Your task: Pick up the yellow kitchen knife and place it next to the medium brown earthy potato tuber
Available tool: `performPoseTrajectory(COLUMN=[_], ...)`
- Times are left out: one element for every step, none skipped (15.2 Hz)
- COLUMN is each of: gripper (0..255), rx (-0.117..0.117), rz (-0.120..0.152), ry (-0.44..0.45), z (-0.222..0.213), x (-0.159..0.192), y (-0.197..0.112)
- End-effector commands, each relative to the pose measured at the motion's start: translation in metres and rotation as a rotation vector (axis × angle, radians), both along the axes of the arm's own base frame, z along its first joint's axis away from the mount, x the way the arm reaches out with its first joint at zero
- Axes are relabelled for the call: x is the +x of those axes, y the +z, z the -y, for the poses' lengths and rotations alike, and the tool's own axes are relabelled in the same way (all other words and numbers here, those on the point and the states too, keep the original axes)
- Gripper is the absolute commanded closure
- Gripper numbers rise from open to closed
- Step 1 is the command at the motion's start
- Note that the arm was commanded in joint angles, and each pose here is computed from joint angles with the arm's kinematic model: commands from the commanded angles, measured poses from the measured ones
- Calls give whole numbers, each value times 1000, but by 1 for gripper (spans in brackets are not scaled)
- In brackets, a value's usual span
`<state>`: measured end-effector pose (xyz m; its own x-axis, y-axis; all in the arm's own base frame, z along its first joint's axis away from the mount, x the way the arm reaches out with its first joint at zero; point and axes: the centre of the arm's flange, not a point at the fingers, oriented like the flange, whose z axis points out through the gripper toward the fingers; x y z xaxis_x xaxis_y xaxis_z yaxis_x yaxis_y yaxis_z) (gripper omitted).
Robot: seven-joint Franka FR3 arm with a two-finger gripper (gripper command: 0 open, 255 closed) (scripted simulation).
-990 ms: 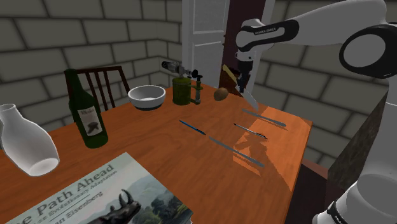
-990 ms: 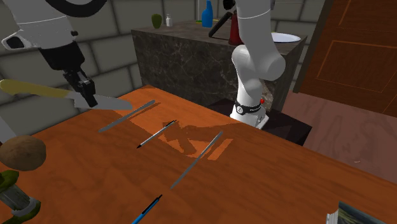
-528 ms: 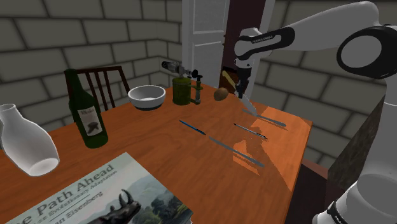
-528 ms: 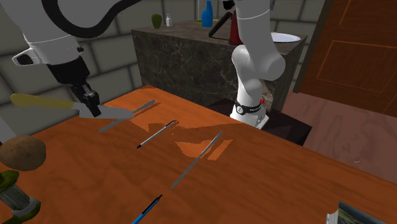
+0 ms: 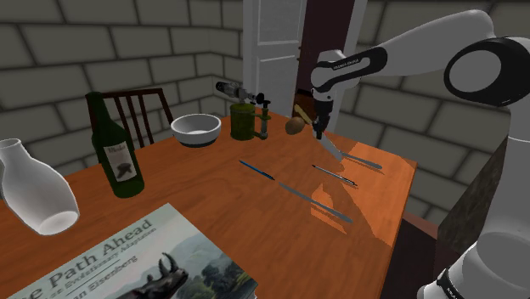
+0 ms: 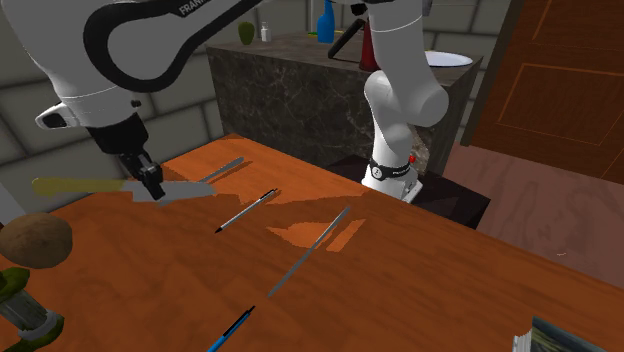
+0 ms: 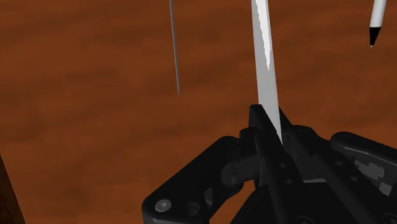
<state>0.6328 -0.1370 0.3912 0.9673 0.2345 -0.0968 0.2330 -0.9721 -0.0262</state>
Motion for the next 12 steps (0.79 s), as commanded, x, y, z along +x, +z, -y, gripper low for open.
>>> performPoseTrajectory(gripper=[255, 255, 255, 255, 255, 255, 255, 255, 255, 255, 255, 255], rx=[0, 0, 0, 0, 0, 0, 0, 0, 0, 0, 0, 0], rz=[-3, -3, -3, -3, -3, -3, -3, -3, -3, -3, -3, -3], ry=[-1, -1, -1, -1, -1, -1, -1, -1, -1, -1, -1, -1], z=[0, 0, 0, 0, 0, 0, 0, 0, 0, 0, 0, 0], x=[-1, -1, -1, -1, -1, -1, -1, -1, -1, -1, -1, -1], y=[-12, -17, -23, -28, -33, -39, -44, -49, -49, -49, -49, -49])
